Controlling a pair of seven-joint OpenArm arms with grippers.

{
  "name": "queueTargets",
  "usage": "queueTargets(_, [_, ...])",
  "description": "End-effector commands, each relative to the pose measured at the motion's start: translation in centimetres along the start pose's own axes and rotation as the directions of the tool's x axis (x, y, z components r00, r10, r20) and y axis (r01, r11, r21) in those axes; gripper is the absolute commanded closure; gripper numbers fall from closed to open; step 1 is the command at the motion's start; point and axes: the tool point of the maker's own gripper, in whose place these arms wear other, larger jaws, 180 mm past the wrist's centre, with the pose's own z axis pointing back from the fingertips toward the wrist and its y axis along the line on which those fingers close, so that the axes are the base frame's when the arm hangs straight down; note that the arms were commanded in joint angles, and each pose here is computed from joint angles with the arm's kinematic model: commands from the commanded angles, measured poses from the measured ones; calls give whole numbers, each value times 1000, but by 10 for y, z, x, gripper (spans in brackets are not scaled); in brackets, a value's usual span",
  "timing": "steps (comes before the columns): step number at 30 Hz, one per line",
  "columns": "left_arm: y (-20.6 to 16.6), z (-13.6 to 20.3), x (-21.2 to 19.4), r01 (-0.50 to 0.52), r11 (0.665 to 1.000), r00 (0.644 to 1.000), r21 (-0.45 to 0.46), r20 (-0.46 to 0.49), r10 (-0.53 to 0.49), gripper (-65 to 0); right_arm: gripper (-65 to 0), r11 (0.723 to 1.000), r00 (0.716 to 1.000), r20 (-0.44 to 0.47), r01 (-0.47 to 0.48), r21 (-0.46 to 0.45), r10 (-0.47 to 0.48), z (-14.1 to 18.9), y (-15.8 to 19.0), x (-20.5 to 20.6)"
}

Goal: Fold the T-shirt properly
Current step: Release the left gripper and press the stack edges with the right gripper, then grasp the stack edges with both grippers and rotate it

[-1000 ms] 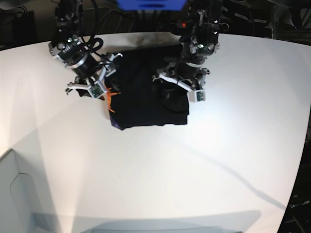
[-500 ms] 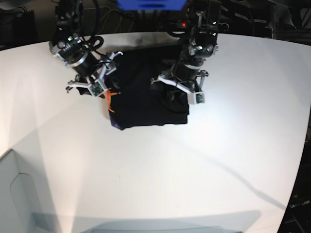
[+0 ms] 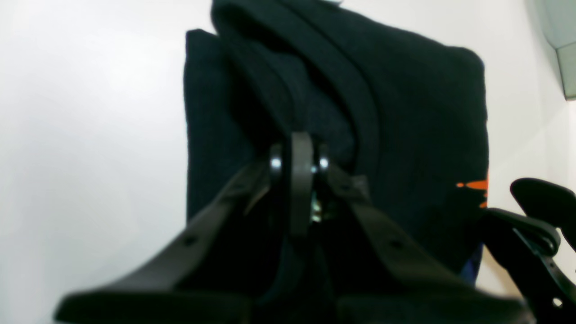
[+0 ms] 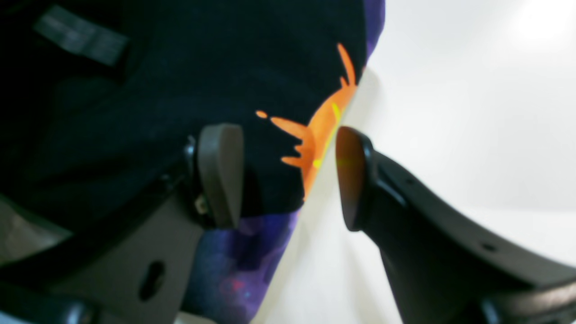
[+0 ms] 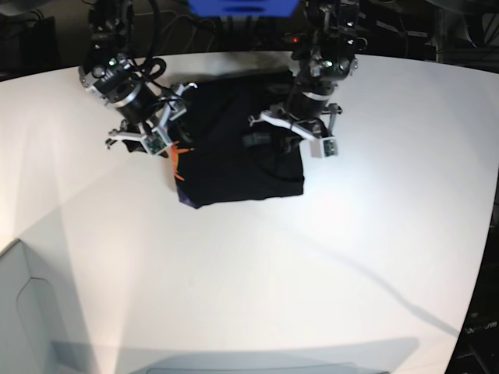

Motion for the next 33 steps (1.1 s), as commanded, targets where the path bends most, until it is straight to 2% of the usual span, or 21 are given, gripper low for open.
queueTargets(1, [3, 2, 7, -4, 1000, 1000, 10, 31, 3, 0, -337, 1000, 999, 50, -4, 1, 4, 3, -1, 13])
queueTargets(5, [21, -1, -1, -15, 998, 1000, 55, 9, 14, 0, -337, 1000, 999, 51, -4, 0, 4, 3, -1, 13])
queueTargets(14, [37, -8, -26, -25, 995, 998, 95, -58, 30, 0, -335, 1000, 998, 64, -8, 1, 8, 1, -1, 18])
queueTargets(20, [42, -7, -38, -26, 994, 995, 109, -88, 36, 0, -327, 1000, 988, 154, 28, -10, -26, -9, -2, 53])
queueTargets(23, [42, -7, -39, -26, 994, 995, 110, -89, 36, 0, -256, 999, 977, 210, 51, -12, -47, -14, -2, 74])
queueTargets(28, [44, -4, -45, -28, 993, 994, 116, -103, 40, 0, -2, 997, 963, 257, 82, 4, -81, -30, -3, 97])
queueTargets(33, [51, -4, -61, -30, 990, 988, 135, -143, 50, 0, 0, 992, 971, 213, 87, 95, -106, -61, 17, 91])
